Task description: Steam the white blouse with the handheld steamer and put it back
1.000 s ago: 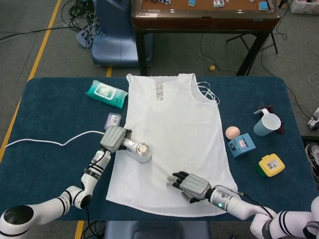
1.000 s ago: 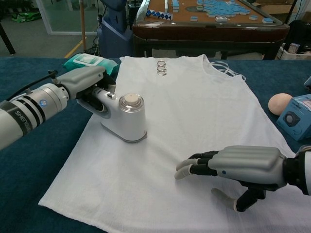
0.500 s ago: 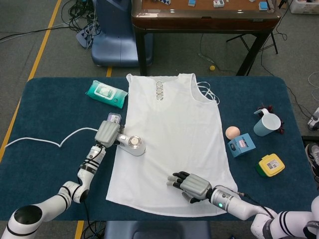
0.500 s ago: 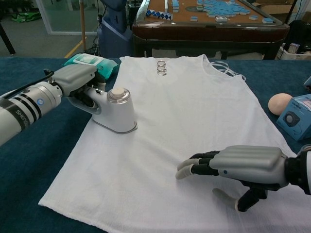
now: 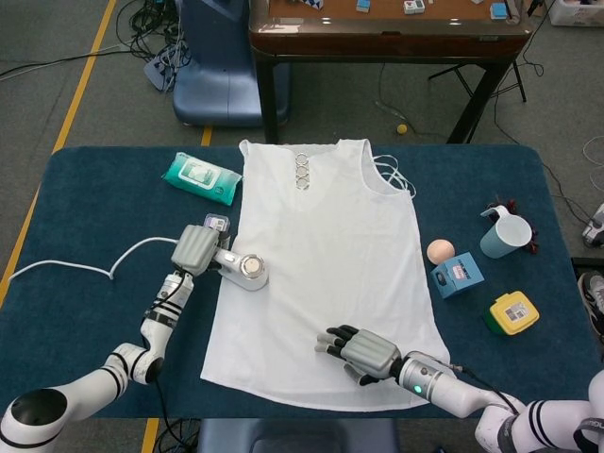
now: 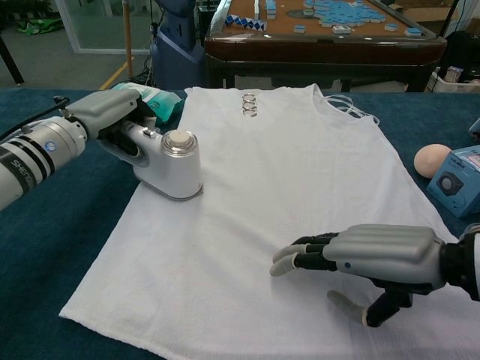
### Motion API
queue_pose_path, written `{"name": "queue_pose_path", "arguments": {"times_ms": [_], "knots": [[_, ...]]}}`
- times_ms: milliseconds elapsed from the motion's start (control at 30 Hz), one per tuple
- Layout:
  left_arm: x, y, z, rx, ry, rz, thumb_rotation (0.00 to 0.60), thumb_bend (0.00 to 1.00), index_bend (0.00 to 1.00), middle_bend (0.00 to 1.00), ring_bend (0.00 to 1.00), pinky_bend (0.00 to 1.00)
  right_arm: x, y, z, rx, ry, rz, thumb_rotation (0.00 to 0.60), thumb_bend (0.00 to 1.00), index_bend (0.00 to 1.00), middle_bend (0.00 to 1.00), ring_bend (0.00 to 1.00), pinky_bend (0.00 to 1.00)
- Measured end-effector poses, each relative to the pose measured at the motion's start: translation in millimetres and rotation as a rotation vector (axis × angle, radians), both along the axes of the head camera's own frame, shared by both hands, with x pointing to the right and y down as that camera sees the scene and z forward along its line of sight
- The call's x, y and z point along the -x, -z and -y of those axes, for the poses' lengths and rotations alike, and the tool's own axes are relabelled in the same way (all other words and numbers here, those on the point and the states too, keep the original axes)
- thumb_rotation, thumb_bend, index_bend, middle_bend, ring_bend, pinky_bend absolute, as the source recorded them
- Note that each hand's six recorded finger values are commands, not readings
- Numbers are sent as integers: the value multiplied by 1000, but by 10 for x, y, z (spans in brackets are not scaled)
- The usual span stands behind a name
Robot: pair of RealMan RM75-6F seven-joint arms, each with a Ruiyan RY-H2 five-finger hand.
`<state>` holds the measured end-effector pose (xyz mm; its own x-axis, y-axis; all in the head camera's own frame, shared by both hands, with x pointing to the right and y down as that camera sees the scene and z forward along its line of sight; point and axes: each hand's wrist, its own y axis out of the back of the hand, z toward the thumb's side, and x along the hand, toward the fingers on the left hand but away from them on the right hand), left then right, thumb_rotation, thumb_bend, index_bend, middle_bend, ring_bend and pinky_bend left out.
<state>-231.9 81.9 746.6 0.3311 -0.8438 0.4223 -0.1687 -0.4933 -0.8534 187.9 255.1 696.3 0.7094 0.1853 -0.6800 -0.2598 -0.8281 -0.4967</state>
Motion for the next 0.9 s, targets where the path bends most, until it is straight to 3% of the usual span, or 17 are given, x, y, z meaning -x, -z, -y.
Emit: {"name": "queue_pose_path", "arguments": {"times_ms": [167, 367, 900], "knots": [[-346, 182, -186, 10, -51, -66, 600, 218, 896, 737, 608, 626, 1, 11, -9, 0, -1, 3, 600, 701, 0, 65, 0, 71], [-683, 344, -318, 11, -97, -86, 600, 218, 895, 737, 608, 626, -19, 30, -23, 0, -4, 5, 600, 701, 0, 65, 0, 71], [-877, 123, -447, 25, -124, -28, 600, 219, 895, 737, 608, 625, -65, 37, -31, -1, -7, 0, 600, 701, 0, 65, 0, 71]]}}
